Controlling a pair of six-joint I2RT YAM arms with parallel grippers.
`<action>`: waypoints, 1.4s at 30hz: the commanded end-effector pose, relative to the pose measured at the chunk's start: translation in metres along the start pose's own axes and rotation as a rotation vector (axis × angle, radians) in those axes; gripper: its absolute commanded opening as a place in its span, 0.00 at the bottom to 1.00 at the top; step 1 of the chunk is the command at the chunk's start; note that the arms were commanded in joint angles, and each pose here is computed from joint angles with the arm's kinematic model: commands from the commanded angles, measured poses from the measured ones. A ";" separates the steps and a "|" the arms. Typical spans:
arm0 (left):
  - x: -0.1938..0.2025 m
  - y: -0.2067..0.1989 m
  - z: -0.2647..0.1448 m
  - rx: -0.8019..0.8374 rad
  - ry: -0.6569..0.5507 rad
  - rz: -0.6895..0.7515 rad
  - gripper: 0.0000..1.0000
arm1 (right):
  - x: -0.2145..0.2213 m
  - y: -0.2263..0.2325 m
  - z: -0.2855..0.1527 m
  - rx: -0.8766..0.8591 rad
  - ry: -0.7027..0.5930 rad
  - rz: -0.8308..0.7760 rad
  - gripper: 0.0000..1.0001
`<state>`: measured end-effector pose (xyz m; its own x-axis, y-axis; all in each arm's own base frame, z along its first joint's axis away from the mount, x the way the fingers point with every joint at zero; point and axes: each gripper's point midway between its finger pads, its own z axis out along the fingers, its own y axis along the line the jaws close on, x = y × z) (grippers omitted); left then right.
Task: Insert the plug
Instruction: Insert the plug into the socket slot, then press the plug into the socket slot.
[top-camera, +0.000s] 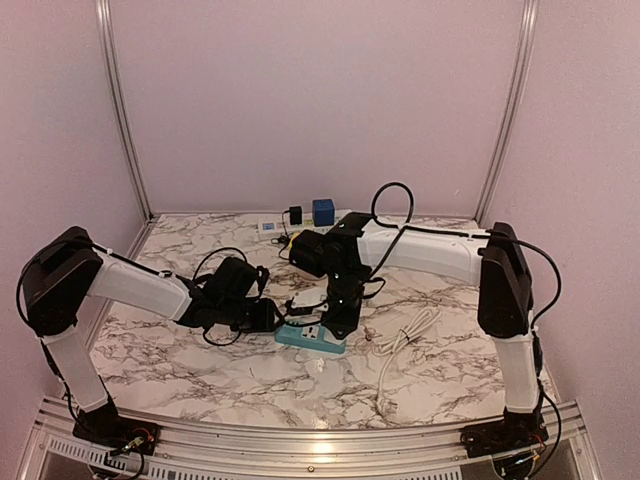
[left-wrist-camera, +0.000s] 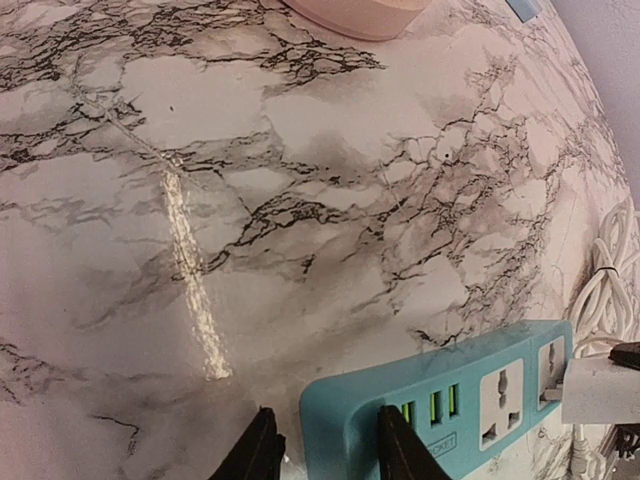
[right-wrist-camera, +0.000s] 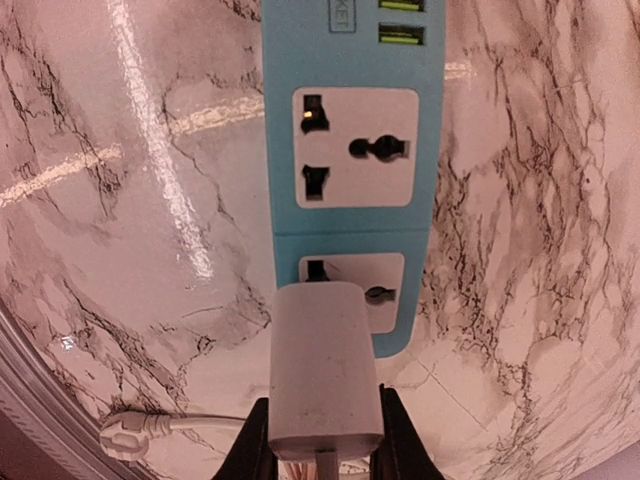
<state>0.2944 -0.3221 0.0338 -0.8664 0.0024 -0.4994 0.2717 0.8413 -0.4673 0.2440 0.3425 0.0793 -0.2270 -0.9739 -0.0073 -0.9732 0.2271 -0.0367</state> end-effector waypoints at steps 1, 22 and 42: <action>0.017 -0.009 0.008 0.021 0.053 0.020 0.33 | -0.021 -0.008 0.018 0.034 -0.001 0.005 0.00; 0.027 -0.008 0.006 0.038 0.058 0.013 0.22 | -0.025 0.009 0.097 -0.015 0.135 -0.039 0.00; 0.027 -0.003 0.004 0.015 0.053 0.008 0.27 | -0.047 -0.016 0.015 0.132 -0.032 -0.039 0.38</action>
<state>0.2924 -0.3264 0.0345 -0.8585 -0.0189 -0.5124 0.2692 0.8340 -0.4817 0.2542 0.3634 0.0523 -0.1912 -0.9792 0.0678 -0.9778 0.1840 -0.0999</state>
